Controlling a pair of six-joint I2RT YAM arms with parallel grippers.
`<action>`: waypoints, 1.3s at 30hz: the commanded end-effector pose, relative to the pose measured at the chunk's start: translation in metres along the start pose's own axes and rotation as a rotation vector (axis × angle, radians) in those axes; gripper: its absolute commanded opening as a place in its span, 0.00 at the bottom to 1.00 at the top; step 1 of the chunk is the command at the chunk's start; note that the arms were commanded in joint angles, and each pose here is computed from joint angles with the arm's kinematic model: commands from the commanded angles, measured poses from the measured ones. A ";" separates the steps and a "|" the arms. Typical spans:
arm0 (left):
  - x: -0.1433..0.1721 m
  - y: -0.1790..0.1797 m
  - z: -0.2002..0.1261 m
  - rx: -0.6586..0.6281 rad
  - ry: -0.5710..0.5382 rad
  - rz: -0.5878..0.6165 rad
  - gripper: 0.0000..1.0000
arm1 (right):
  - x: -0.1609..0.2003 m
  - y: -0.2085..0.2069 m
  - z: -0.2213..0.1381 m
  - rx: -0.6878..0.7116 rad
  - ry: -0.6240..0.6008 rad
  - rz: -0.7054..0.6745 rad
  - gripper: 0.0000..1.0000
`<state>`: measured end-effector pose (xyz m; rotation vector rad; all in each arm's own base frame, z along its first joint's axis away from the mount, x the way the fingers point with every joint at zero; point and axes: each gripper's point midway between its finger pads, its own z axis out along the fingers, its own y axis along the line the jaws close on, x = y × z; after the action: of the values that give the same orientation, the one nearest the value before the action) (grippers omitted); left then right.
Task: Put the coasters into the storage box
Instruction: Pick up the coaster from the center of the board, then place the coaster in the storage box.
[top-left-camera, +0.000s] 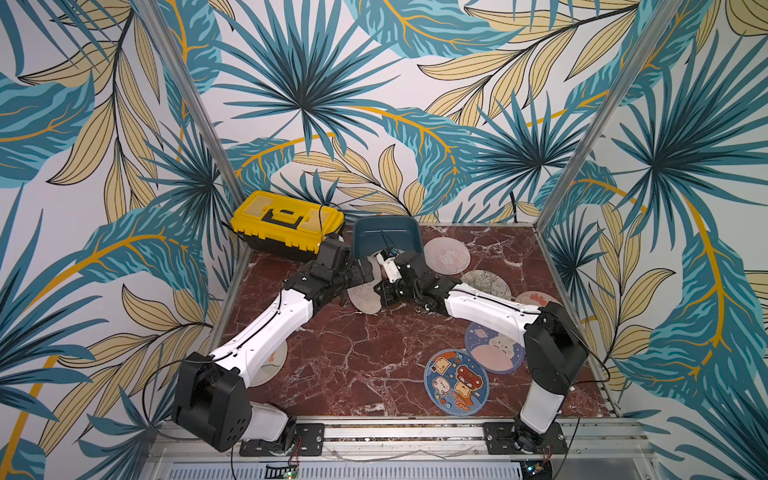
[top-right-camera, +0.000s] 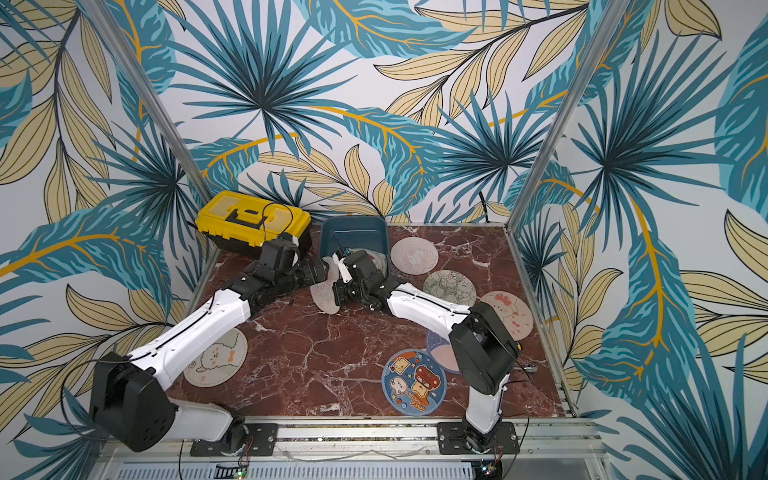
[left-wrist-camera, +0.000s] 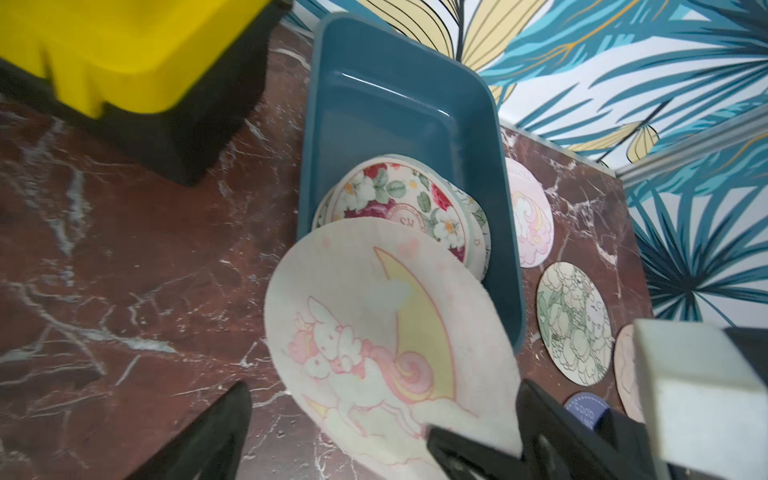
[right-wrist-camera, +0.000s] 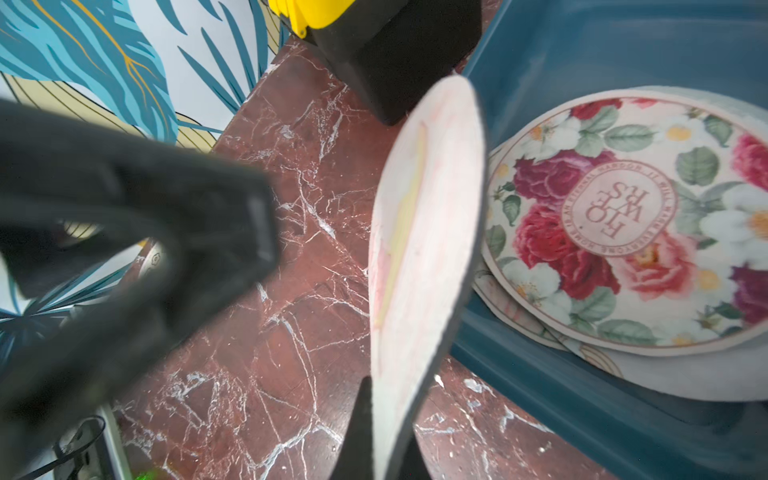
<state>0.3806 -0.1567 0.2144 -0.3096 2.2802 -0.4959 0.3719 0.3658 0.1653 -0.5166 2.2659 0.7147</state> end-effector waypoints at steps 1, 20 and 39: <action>-0.014 0.025 -0.016 -0.088 -0.106 0.016 1.00 | -0.034 0.004 -0.026 0.043 -0.088 -0.042 0.00; -0.003 0.065 -0.041 -0.170 -0.170 0.032 0.99 | -0.093 -0.019 -0.028 0.260 -0.180 -0.158 0.00; 0.014 0.087 -0.025 -0.217 -0.129 0.019 0.99 | -0.103 -0.054 0.048 0.155 -0.158 -0.045 0.00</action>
<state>0.3458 -0.0800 0.1912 -0.4127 2.2051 -0.2169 0.4855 0.3638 0.1789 -0.4488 2.1720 0.4560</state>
